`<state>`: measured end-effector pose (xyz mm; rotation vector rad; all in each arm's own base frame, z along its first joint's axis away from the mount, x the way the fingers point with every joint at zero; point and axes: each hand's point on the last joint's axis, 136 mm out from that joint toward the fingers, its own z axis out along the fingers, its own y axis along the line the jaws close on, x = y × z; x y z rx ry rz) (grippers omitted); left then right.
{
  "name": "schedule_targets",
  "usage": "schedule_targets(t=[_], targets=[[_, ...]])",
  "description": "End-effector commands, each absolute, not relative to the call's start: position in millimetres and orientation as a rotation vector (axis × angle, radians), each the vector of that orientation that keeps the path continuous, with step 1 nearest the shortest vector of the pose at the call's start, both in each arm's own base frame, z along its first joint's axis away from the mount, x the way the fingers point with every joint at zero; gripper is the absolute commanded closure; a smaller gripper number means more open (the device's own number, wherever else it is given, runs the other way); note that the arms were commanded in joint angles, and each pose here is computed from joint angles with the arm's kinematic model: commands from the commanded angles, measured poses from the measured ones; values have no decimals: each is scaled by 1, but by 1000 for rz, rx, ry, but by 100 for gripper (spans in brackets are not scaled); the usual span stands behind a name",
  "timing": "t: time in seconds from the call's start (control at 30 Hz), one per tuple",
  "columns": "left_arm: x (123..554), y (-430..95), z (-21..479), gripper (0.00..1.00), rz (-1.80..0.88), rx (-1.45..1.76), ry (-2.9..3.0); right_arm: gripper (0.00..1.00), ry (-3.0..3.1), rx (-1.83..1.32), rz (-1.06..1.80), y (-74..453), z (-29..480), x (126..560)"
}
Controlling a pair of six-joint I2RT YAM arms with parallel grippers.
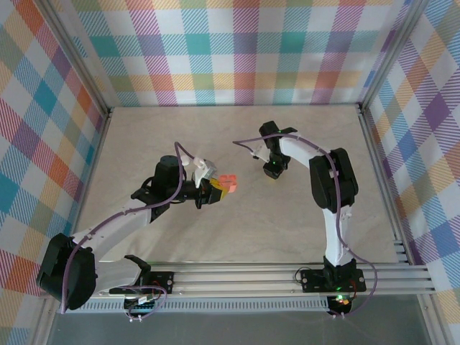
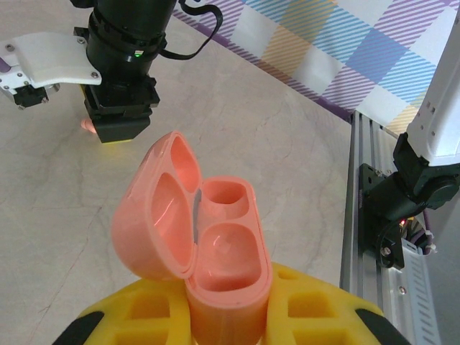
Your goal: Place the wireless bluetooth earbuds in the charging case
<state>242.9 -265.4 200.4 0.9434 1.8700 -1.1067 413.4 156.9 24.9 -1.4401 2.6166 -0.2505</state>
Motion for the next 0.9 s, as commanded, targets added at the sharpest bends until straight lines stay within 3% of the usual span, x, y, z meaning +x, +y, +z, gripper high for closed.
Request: schedule_targets(t=[0.0,0.3,0.5,0.87], targets=[[249,-266,218,100,-1100,945,1804,57,2580,-1515,-258,162,18,418],[247,-259,219,100,-1082,917,1814,74,2600,-1487,-161,172,15,410],[243,-254,223,100,-1070,900,1800,87,2623,-1400,52,190,32,394],[228,-245,238,100,-1061,880,1758,89,2709,-1023,771,248,77,339]])
